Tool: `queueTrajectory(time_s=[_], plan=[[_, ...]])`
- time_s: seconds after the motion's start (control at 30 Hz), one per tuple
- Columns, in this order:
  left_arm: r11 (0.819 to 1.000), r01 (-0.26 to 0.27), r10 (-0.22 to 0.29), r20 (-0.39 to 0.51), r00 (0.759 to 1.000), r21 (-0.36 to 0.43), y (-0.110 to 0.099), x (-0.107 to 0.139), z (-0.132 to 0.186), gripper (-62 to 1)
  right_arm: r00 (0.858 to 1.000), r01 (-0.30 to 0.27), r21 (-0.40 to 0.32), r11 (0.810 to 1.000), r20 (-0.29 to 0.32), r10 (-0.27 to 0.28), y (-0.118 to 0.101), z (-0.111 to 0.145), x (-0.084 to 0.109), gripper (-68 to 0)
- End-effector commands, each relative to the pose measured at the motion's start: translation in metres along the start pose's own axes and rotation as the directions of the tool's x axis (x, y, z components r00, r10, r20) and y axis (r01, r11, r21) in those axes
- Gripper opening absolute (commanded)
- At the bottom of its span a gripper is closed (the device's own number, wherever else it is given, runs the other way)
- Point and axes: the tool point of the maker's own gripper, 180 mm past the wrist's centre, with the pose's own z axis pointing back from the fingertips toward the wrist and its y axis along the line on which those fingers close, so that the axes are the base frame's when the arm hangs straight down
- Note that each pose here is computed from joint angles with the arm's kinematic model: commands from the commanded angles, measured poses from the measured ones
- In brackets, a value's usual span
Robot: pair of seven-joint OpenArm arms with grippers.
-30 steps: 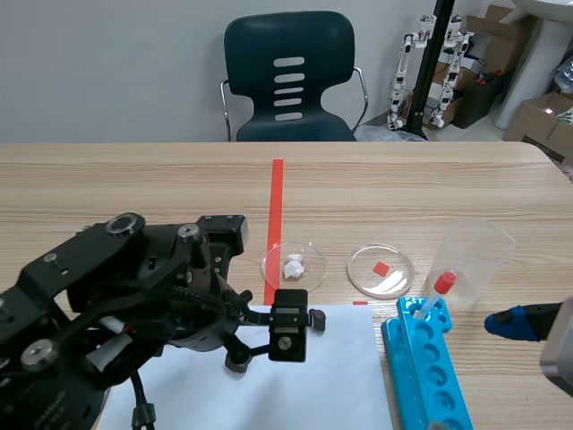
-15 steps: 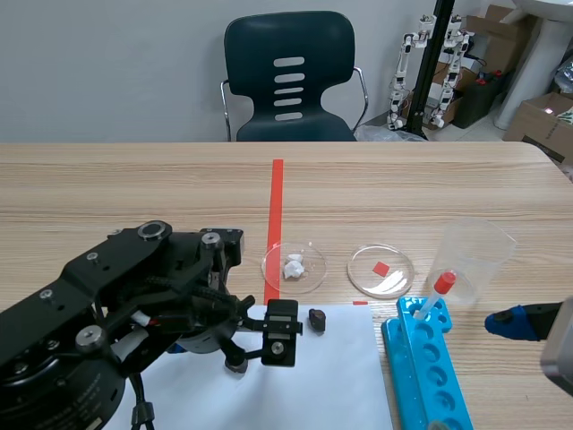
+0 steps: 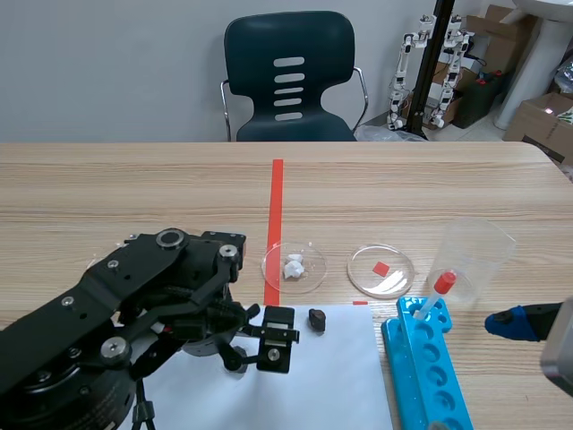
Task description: Pick up the middle mineral with the left hand
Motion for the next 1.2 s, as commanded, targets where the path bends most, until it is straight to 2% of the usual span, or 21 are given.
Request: queueTrajectory(time_s=[0.0, 0.57, 0.8, 1.17], plan=[[1.000, 0.004, -0.004, 0.013, 1.000, -0.019, -0.009, 0.005, 0.004, -4.8, 1.000, -0.017, -0.003, 1.000, 0.026, 0.017, -0.004, 0.000, 0.008, -12.8], [0.999, 0.039, -0.039, 0.002, 0.999, -0.030, -0.017, 0.001, 0.005, -5.9, 1.000, -0.017, -0.003, 1.000, 0.026, 0.017, -0.004, 0.000, 0.008, -12.8], [0.999, 0.046, -0.047, -0.038, 0.998, -0.020, -0.018, -0.010, -0.004, -5.9, 1.000, -0.017, -0.003, 1.000, 0.026, 0.017, -0.004, 0.000, 0.008, -12.8], [0.998, 0.053, -0.053, -0.023, 0.998, -0.027, -0.021, -0.008, -0.005, -5.9, 1.000, -0.017, -0.003, 1.000, 0.026, 0.017, -0.004, 0.000, 0.008, -12.8]])
